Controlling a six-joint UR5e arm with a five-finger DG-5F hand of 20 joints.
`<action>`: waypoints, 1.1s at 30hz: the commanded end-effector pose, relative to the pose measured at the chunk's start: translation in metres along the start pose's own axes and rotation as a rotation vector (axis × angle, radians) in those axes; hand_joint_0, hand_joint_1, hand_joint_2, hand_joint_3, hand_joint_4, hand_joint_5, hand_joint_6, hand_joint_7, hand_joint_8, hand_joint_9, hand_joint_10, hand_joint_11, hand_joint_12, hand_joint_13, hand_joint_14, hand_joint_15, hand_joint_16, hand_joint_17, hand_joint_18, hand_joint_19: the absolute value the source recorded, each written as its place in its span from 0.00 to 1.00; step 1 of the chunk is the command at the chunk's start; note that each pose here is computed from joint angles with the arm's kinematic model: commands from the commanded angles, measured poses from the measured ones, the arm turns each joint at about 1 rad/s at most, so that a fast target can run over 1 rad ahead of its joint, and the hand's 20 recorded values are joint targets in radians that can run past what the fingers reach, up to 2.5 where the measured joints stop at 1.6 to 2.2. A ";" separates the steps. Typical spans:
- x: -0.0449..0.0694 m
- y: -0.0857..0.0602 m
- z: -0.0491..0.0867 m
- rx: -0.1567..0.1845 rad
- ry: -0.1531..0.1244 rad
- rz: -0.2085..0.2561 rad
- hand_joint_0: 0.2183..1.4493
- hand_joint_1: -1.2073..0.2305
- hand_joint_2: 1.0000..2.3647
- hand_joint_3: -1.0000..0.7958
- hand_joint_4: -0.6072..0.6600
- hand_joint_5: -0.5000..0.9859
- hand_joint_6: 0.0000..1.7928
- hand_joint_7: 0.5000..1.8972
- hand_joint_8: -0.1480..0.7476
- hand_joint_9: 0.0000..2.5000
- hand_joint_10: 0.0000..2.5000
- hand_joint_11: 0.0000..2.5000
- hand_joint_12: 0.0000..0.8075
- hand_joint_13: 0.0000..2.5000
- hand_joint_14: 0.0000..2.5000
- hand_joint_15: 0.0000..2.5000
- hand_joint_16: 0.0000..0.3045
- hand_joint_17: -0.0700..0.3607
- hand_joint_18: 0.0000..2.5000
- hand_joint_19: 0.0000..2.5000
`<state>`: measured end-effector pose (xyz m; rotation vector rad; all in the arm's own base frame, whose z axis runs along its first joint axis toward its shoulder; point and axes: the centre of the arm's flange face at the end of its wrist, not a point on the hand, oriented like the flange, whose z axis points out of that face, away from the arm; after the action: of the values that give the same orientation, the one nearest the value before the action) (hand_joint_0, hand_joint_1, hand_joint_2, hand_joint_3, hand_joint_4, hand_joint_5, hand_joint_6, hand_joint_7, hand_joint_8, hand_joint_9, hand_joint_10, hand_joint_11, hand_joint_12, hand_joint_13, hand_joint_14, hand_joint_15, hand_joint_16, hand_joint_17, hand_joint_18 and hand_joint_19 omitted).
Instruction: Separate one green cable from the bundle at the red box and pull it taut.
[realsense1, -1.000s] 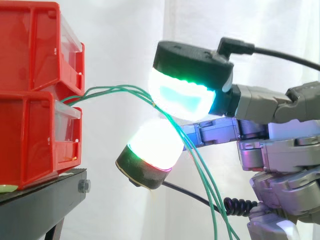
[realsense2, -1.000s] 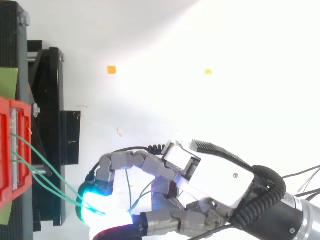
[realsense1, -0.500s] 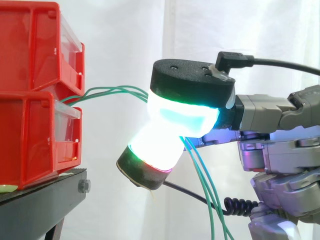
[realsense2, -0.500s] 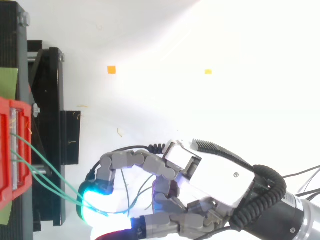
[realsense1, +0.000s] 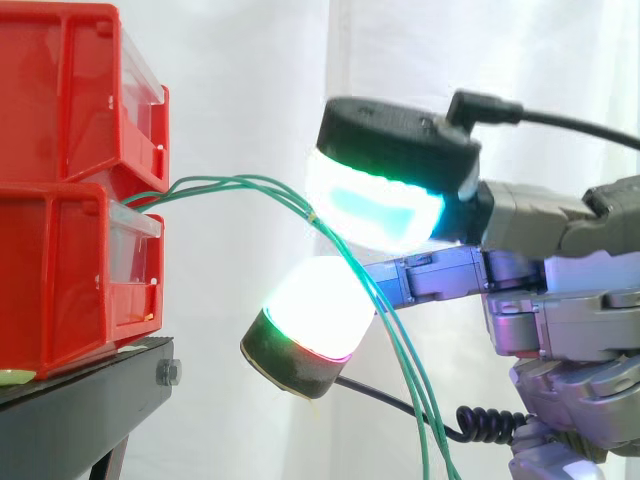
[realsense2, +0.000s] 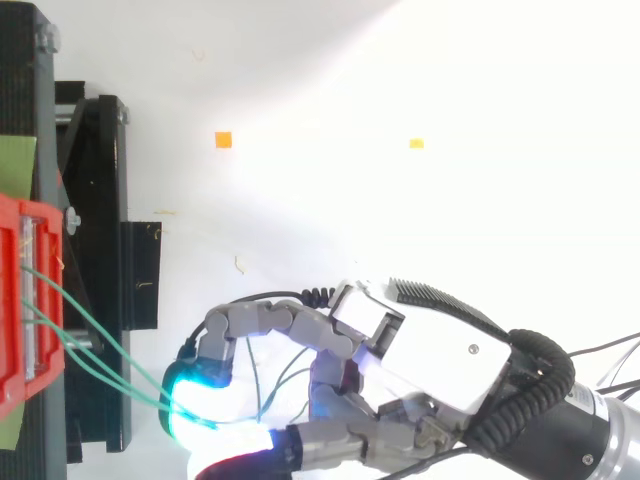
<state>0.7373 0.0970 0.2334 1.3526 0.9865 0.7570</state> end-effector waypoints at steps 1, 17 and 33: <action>0.001 0.000 -0.001 0.002 0.001 -0.001 0.16 0.57 0.00 0.28 0.50 0.44 0.28 0.60 0.17 1.00 1.00 0.28 0.47 1.00 0.01 0.62 0.23 0.52 1.00 0.17; 0.000 0.000 0.000 0.002 -0.002 -0.001 0.37 0.33 0.01 0.42 0.47 0.44 0.28 0.61 0.15 1.00 1.00 0.21 0.42 1.00 0.01 0.65 0.20 0.48 0.99 0.22; 0.001 0.000 -0.002 0.007 0.002 -0.005 0.38 0.31 0.01 0.45 0.46 0.44 0.28 0.61 0.14 1.00 1.00 0.23 0.42 1.00 0.01 0.64 0.21 0.49 1.00 0.21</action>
<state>0.7362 0.0987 0.2333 1.3543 0.9920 0.7532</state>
